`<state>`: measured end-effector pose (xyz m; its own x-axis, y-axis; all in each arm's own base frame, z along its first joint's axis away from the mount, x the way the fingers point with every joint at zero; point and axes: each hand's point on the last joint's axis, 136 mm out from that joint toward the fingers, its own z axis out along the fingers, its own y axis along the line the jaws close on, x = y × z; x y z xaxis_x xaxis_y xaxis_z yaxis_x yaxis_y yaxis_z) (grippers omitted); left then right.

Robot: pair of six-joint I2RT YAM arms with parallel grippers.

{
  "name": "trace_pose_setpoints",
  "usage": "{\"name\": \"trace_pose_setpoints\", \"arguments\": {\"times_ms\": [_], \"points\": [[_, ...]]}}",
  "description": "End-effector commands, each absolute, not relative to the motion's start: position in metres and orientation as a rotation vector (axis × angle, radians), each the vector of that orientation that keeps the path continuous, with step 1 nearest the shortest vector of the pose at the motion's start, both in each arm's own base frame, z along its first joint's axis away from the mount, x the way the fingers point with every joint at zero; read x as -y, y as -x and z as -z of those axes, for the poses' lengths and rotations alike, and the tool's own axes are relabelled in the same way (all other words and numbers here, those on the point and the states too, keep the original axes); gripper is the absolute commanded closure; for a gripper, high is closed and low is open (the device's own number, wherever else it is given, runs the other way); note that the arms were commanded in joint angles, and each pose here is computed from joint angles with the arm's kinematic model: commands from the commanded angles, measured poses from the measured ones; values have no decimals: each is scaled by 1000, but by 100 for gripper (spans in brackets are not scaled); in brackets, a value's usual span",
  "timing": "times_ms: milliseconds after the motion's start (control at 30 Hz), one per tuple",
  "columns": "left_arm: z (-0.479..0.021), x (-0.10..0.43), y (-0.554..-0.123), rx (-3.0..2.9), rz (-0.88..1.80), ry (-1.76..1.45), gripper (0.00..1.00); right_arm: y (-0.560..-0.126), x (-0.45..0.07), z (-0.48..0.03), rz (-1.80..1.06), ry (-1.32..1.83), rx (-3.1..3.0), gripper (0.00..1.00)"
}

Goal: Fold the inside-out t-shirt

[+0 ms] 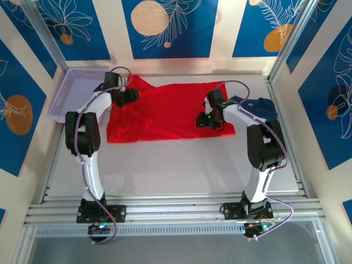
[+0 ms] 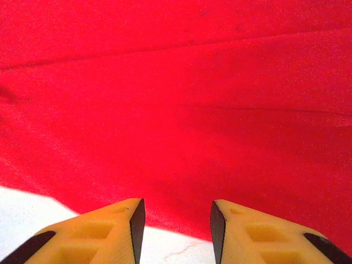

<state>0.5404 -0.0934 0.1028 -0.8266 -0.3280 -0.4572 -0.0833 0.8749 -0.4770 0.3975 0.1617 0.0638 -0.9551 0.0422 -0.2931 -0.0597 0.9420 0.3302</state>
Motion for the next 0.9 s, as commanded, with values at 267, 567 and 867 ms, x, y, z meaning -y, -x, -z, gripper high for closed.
{"name": "trace_pose_setpoints", "arguments": {"times_ms": [267,567,867], "points": [[-88,78,-438,-2531,585,384,33,-413,-85,-26,-393,-340,-2939,65],[-50,67,-404,-2616,499,401,33,-364,-61,-6,-306,-420,-3087,68],[-11,64,-338,-2708,484,481,33,-310,-57,-1,-287,-478,-3161,70]]}}
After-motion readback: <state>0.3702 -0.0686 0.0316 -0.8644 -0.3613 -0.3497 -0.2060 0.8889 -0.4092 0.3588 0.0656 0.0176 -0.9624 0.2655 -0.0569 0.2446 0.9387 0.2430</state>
